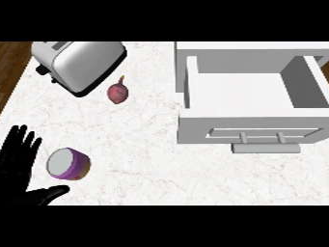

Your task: Pick up the can, place it into the drawer and close the drawer

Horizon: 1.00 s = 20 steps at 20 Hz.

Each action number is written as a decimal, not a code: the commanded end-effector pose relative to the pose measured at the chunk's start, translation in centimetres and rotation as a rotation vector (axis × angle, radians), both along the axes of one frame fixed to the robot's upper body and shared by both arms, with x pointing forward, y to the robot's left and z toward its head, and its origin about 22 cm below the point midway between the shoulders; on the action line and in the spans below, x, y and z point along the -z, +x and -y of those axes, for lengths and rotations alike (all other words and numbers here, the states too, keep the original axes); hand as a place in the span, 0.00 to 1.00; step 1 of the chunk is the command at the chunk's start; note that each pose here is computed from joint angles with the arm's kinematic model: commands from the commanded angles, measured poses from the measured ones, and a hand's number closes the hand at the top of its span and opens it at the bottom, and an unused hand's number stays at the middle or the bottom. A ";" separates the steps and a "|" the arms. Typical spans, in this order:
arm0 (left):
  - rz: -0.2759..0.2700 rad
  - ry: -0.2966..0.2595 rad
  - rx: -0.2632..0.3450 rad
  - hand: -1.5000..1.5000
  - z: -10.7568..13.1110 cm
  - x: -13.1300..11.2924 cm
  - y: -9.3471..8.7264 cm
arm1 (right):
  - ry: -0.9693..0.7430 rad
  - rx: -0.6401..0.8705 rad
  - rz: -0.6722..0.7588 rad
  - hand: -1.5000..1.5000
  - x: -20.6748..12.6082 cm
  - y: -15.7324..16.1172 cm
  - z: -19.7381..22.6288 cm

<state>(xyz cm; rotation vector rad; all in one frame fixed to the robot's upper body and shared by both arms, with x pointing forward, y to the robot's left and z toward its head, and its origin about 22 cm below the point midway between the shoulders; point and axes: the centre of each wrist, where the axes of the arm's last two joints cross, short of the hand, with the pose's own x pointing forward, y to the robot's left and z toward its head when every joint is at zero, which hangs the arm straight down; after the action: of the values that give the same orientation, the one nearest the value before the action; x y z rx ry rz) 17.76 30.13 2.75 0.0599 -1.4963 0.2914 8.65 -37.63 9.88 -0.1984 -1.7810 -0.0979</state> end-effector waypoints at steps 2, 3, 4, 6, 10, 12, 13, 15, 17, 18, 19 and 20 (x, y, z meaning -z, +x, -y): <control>-0.032 0.010 -0.034 0.00 -1.2 0.9 1.1 | 0.015 0.013 -0.004 0.00 1.1 -0.9 -0.8; -0.024 0.011 -0.034 0.00 0.1 3.5 -0.6 | -0.004 -0.009 -0.015 0.00 0.3 0.3 0.8; -0.011 0.042 -0.079 0.00 -1.8 2.2 0.7 | -0.001 -0.013 0.003 0.00 -0.1 -0.1 -0.8; -0.008 0.026 -0.088 0.00 -1.2 4.4 -1.5 | 0.004 -0.007 -0.014 0.00 1.3 -0.8 0.1; -0.043 0.036 -0.095 0.00 -3.7 7.3 -0.5 | -0.007 0.005 -0.010 0.00 -0.6 -1.1 0.4; -0.035 0.041 -0.095 0.00 -4.4 7.5 -2.4 | -0.009 -0.011 0.001 0.00 -0.5 -1.1 -0.1; -0.047 0.029 -0.113 0.00 -3.3 7.6 -1.1 | -0.009 0.004 -0.006 0.00 0.4 -1.0 1.4; -0.049 0.026 -0.120 0.00 -2.9 10.1 -0.5 | 0.000 0.013 0.001 0.00 0.6 -0.6 -0.5; -0.056 0.030 -0.104 0.00 -4.2 10.5 -1.5 | -0.001 -0.001 0.008 0.00 -0.5 -1.8 1.1; -0.059 0.027 -0.091 0.00 -2.8 10.8 -1.4 | -0.005 0.007 0.018 0.00 -0.7 -2.1 -0.3; -0.075 0.022 -0.092 0.00 -4.0 10.4 -1.2 | -0.015 -0.008 0.005 0.00 -0.9 -0.9 -0.2; -0.078 0.026 -0.104 0.00 -4.4 12.1 -0.7 | 0.011 -0.003 0.001 0.00 -1.1 -1.1 0.7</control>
<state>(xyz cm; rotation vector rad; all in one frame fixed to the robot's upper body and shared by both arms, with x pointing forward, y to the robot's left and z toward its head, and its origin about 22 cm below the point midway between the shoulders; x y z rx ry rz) 16.83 33.87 -7.30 0.1647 -1.4383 0.3472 7.49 -37.98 10.35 -0.2002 -1.7843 -0.0962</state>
